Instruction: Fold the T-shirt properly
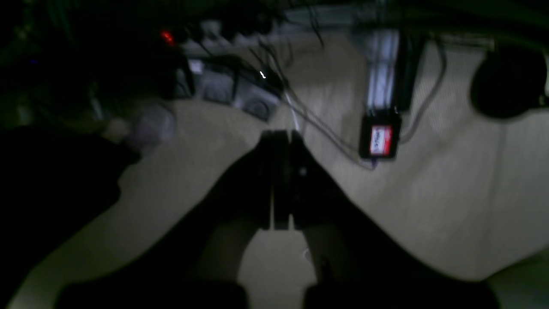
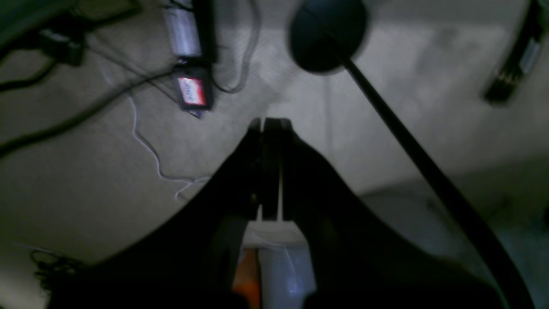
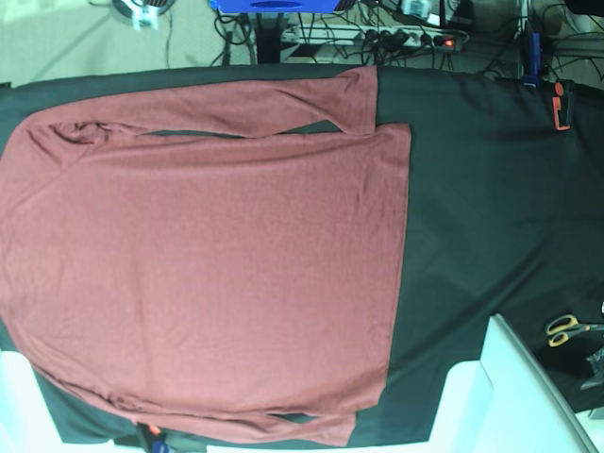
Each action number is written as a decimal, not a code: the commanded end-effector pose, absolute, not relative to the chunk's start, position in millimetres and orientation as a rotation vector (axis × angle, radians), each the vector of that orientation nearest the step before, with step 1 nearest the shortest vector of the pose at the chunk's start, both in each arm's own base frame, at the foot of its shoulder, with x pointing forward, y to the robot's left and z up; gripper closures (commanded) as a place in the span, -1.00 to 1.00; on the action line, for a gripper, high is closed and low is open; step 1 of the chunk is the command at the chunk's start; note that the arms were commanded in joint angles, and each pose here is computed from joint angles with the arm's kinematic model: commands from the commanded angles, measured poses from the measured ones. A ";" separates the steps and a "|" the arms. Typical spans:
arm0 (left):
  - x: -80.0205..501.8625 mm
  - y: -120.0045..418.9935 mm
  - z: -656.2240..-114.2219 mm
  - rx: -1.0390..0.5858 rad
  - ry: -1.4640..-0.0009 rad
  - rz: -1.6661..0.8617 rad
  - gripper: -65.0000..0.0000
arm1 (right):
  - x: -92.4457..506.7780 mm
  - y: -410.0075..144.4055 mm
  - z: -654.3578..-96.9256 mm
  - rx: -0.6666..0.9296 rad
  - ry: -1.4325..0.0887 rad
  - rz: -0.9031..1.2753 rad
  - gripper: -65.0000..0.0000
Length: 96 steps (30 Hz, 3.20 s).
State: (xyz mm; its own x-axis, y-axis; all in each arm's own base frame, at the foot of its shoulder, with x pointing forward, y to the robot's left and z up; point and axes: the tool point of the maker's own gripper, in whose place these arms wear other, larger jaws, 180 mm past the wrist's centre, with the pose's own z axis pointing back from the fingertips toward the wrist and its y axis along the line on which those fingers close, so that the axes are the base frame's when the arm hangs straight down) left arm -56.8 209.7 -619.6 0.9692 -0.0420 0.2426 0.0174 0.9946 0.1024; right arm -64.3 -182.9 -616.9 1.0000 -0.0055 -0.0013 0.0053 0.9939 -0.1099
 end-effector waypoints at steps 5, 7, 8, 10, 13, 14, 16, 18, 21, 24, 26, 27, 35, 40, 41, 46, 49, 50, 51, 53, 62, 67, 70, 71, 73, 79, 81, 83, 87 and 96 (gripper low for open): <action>-55.2 227.3 -579.0 0.105 -0.356 -0.016 1.00 | -39.6 -204.5 -567.9 -0.163 -0.109 -0.021 1.00; -53.5 227.8 -560.9 0.095 -0.396 -0.025 1.00 | -32.7 -208.6 -551.2 -0.176 -0.120 -0.024 1.00; -51.1 228.5 -550.7 0.089 -0.419 -0.030 1.00 | -27.8 -210.4 -543.2 -0.181 -0.129 -0.025 1.00; -39.3 222.4 -528.1 0.063 -0.483 -0.021 1.00 | -20.7 -212.5 -526.9 -0.190 -0.152 -0.022 1.00; -14.8 213.2 -488.0 0.012 -0.591 -0.009 1.00 | 0.3 -214.8 -496.5 -0.206 -0.241 -0.014 1.00; -5.0 208.3 -475.3 -0.008 -0.629 -0.001 1.00 | 5.6 -211.1 -488.0 -0.202 -0.268 -0.017 1.00; 18.0 198.4 -445.0 -0.051 -0.716 0.013 1.00 | 23.0 -205.7 -464.1 -0.201 -0.345 -0.015 1.00; 39.0 199.0 -420.0 -0.057 -0.791 0.034 1.00 | 39.4 -203.0 -444.0 -0.202 -0.415 -0.007 1.00; 69.9 208.2 -396.7 -0.044 -0.896 0.095 1.00 | 74.1 -201.7 -420.7 -0.206 -0.548 -0.003 1.00; 86.3 213.6 -397.8 -0.052 -0.894 0.134 1.00 | 101.6 -208.7 -406.8 -0.184 -0.671 -0.071 1.00; 93.6 211.1 -405.3 -0.076 -0.849 0.158 1.00 | 114.7 -208.4 -400.9 -0.097 -0.723 -0.139 0.99; 94.5 209.9 -409.2 -0.089 -0.823 0.171 1.00 | 121.9 -205.7 -397.2 -0.035 -0.751 -0.163 0.99; 116.5 160.3 -398.3 -0.415 -0.833 0.154 0.06 | 144.6 -199.4 -364.6 0.281 -0.825 -0.062 0.15; 126.6 162.4 -403.2 -0.422 -0.847 0.180 0.06 | 147.2 -217.8 -358.1 0.274 -0.789 -0.022 -0.53; 125.7 162.1 -406.6 -0.421 -0.842 0.193 0.06 | 147.4 -223.1 -357.7 0.262 -0.782 -0.030 -0.51; 125.0 167.4 -432.7 -0.403 -0.804 0.249 0.06 | 150.4 -234.9 -358.1 0.234 -0.782 -0.051 -0.44; 121.6 172.4 -445.4 -0.389 -0.780 0.270 0.03 | 151.1 -237.1 -365.2 0.244 -0.771 -0.068 -0.44; 121.9 173.2 -447.1 -0.387 -0.777 0.272 0.05 | 150.0 -238.0 -367.5 0.245 -0.766 -0.073 -0.44; 120.7 174.0 -449.1 -0.384 -0.772 0.275 0.05 | 150.5 -238.4 -369.9 0.250 -0.763 -0.080 -0.44; 121.6 175.0 -449.4 -0.383 -0.775 0.276 0.05 | 148.2 -239.4 -377.6 0.262 -0.747 -0.101 -0.44; 132.7 171.2 -449.5 -0.396 -0.789 0.270 0.02 | 144.0 -241.2 -393.1 0.286 -0.716 -0.143 -0.44; 135.8 157.2 -465.6 -0.426 -0.683 0.263 0.02 | 144.0 -241.2 -393.1 0.286 -0.716 -0.143 -0.44; 138.1 146.8 -474.7 -0.447 -0.640 0.275 0.02 | 144.2 -241.3 -393.0 0.285 -0.717 -0.143 -0.44; 138.6 144.9 -476.2 -0.451 -0.635 0.279 0.02 | 144.2 -241.3 -393.0 0.285 -0.717 -0.143 -0.44; 138.8 140.7 -478.5 -0.457 -0.631 0.288 0.02 | 144.2 -241.3 -393.0 0.285 -0.717 -0.143 -0.44; 139.9 123.8 -482.4 -0.491 -0.613 0.265 0.03 | 144.9 -241.7 -392.6 0.285 -0.719 -0.142 -0.44; 135.8 114.3 -486.9 -0.508 -0.589 0.251 0.03 | 147.9 -241.7 -391.5 0.285 -0.726 -0.141 -0.44; 136.2 105.4 -489.7 -0.525 -0.578 0.241 0.03 | 149.0 -242.2 -390.9 0.284 -0.730 -0.141 -0.44; 135.2 105.1 -497.1 -0.523 -0.560 0.249 0.06 | 149.0 -242.2 -390.9 0.284 -0.730 -0.141 -0.44; 136.7 108.5 -497.3 -0.518 -0.565 0.262 1.00 | 147.7 -289.3 -391.0 0.209 -0.761 -0.259 -0.44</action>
